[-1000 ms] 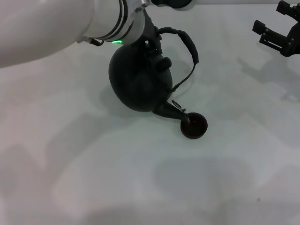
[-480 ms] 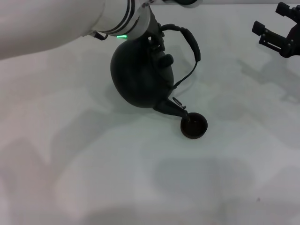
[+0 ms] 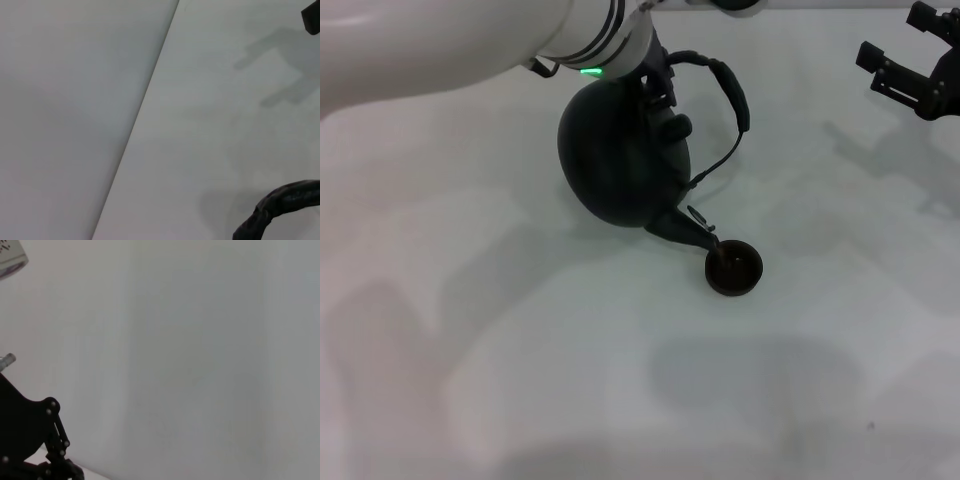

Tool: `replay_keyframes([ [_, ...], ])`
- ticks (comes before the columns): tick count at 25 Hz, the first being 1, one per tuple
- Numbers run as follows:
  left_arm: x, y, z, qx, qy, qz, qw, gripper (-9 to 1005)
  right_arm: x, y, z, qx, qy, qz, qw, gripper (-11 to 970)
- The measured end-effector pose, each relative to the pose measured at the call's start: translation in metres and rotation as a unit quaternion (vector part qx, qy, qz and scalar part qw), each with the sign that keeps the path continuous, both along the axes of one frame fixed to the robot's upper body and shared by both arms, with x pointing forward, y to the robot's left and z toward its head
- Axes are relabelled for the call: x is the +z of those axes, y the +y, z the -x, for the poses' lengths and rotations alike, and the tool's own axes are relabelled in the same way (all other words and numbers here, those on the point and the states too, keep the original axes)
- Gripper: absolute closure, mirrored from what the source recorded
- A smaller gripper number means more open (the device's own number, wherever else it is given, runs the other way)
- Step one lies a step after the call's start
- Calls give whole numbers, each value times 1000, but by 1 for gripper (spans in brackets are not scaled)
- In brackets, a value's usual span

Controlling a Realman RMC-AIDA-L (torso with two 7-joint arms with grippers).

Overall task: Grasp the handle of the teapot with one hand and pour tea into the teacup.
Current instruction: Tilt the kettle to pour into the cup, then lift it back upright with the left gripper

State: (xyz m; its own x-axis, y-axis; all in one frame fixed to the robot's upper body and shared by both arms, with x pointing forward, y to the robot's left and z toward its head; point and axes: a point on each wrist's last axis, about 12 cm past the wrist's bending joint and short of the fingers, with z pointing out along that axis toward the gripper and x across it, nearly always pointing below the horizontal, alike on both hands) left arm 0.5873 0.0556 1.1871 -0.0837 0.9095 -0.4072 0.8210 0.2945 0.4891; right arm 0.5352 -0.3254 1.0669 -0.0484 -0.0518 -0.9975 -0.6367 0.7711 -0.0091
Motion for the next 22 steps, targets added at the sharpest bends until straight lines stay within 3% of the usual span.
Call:
replay_keyframes([
  [22,2,-11,-4,-12,-5,-17,1000,896,-2,1,0,-5,0,-3,1000,99],
])
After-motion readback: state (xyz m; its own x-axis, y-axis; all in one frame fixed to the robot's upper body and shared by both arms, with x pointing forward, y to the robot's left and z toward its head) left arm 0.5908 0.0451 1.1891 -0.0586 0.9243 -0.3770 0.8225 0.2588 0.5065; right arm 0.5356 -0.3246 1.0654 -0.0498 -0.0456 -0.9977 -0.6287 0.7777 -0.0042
